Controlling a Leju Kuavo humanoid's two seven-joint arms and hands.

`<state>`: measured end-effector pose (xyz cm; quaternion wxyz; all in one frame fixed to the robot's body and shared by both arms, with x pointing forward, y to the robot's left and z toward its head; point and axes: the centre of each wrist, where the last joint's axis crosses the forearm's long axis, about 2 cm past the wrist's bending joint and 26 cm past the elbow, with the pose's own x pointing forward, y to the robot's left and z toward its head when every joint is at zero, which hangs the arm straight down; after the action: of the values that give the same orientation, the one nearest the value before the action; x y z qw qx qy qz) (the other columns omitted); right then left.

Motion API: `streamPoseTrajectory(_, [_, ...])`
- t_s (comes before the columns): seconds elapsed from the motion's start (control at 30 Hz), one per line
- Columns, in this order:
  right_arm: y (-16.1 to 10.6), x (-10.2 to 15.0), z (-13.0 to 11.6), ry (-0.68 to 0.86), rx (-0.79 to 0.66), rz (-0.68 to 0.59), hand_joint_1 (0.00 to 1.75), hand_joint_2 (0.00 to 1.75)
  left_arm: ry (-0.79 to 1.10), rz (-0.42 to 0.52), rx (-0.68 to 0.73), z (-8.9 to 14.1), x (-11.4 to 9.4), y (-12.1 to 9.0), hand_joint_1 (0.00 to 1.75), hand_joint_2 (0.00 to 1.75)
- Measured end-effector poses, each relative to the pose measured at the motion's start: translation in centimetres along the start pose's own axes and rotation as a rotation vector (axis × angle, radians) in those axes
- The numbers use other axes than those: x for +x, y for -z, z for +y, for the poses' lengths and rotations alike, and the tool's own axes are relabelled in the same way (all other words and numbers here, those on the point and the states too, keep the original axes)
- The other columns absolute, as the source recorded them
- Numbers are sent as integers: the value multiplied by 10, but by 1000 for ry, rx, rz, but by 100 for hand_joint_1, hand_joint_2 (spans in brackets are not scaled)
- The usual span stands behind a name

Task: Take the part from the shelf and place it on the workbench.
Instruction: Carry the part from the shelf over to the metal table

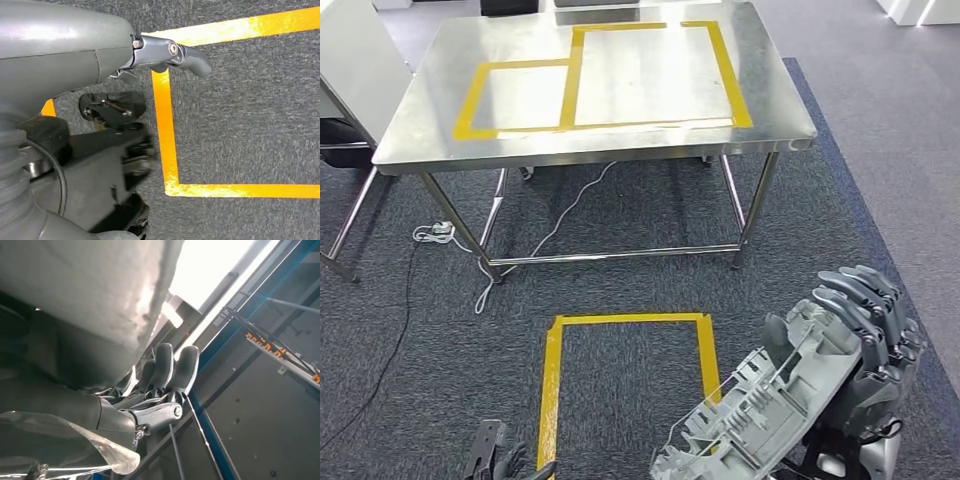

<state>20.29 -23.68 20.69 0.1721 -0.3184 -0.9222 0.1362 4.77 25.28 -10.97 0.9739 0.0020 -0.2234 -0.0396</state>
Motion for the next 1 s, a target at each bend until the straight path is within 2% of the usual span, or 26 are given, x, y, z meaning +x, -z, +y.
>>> streamPoseTrajectory(1.0, [4, -20, -8, -23, -9, 40, 79, 175, 50, -2, -26, -4, 6, 2, 0, 175])
